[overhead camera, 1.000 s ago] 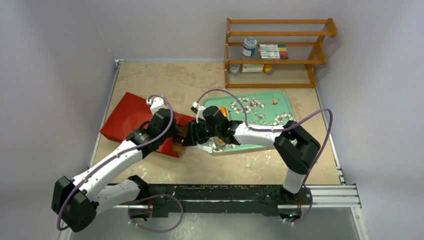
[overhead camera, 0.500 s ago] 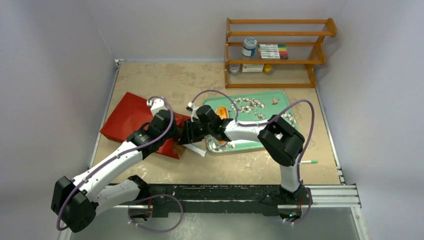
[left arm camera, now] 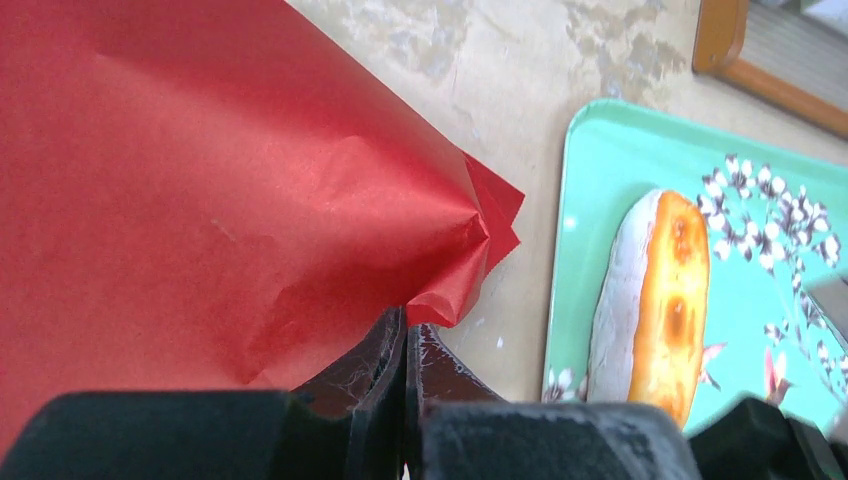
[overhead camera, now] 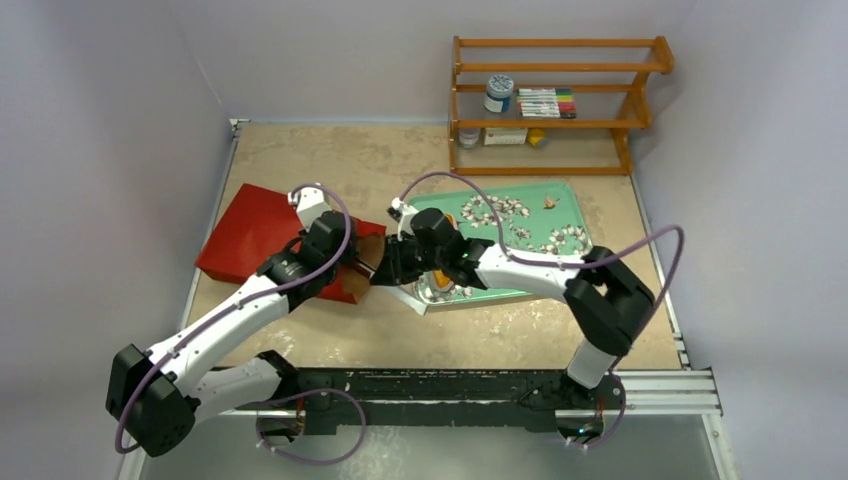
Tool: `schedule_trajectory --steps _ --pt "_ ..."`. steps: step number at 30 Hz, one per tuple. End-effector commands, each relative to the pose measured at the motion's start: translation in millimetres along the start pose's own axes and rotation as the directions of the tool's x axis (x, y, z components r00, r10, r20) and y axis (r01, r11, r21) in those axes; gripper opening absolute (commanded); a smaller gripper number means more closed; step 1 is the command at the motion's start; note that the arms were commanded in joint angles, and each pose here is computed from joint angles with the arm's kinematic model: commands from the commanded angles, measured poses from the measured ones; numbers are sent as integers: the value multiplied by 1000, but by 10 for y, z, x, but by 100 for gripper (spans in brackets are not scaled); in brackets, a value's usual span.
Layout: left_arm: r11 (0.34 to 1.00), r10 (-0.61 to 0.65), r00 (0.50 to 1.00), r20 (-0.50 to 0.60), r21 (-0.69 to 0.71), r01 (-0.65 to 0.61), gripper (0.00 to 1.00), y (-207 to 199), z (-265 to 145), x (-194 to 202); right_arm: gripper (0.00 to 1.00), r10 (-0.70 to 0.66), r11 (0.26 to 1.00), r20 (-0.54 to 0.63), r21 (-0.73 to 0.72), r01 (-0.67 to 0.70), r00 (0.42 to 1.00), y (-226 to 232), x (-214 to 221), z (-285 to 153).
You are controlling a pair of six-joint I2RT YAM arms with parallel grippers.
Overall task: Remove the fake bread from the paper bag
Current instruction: Take out the fake bread from the paper bag.
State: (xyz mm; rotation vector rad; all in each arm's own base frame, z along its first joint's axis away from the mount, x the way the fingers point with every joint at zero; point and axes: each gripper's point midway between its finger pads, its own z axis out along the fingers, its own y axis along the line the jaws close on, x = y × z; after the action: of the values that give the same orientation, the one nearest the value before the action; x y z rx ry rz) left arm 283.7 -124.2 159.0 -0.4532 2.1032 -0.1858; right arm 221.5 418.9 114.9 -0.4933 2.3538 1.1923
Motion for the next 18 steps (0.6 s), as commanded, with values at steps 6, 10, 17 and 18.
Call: schedule_trajectory --steps 6,10,17,18 --pt "997 -79 984 162 -6 81 0 -217 48 -501 10 -47 996 40 74 44 998 -104 126 -498" --pt "996 -90 981 174 -8 93 0 -234 64 -531 10 -50 993 62 109 43 997 -142 165 -701" --pt "994 -108 977 185 -15 113 0 -239 107 -533 9 -68 984 119 170 47 991 -153 139 -1079" --pt "993 -109 977 182 -16 114 0 -241 119 -520 9 -73 982 133 184 47 988 -152 112 -1144"
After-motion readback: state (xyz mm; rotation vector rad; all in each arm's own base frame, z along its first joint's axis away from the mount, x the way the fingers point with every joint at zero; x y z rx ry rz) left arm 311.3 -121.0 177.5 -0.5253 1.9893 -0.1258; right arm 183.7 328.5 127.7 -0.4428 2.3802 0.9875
